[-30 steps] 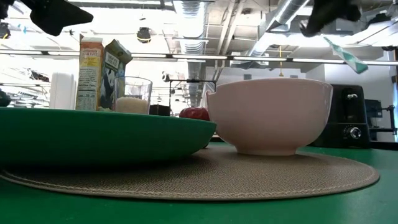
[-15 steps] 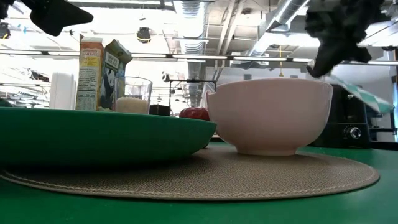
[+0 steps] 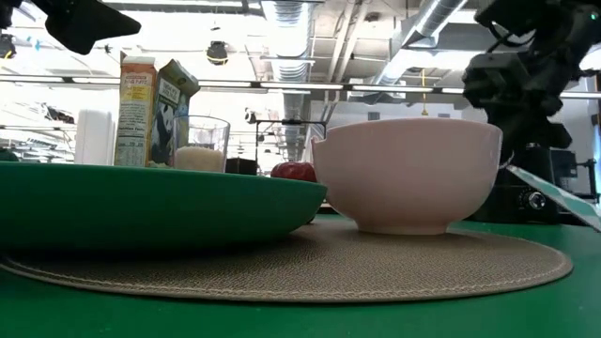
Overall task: Arrange a breakfast setting
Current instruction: Put the blue spoon to the right of the white bowl
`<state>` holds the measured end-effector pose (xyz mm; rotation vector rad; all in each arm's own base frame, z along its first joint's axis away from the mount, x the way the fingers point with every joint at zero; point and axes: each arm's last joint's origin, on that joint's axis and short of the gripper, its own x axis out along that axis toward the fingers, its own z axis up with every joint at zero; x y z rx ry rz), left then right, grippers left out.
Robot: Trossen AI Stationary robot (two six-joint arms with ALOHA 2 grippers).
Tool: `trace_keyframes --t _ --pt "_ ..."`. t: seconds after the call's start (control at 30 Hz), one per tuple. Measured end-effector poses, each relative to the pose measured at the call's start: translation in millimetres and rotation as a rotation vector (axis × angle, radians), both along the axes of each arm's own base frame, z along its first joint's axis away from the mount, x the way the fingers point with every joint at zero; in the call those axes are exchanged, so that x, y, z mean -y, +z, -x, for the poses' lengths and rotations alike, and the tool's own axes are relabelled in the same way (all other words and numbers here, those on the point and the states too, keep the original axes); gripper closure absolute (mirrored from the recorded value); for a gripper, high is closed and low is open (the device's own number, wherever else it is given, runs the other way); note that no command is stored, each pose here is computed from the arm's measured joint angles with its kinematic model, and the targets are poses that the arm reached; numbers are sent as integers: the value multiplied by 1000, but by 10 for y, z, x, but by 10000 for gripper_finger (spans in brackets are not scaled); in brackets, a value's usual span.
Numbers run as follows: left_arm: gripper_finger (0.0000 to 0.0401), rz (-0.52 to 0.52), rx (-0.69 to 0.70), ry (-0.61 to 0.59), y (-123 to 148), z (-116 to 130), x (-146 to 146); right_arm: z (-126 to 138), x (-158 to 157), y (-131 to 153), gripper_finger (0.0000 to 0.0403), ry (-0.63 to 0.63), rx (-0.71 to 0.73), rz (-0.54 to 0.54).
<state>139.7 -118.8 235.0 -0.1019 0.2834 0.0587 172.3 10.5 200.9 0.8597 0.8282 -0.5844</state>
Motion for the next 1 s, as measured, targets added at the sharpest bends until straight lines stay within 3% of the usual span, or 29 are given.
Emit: trace_keyframes --t 0.47,1.0 --pt "15 -1 1 7 0 -3 -4 50 -3 -420 360 -1 82 -128" --pt "15 0 -1 25 -1 -30 -36 97 26 -580 358 18 104 -99"
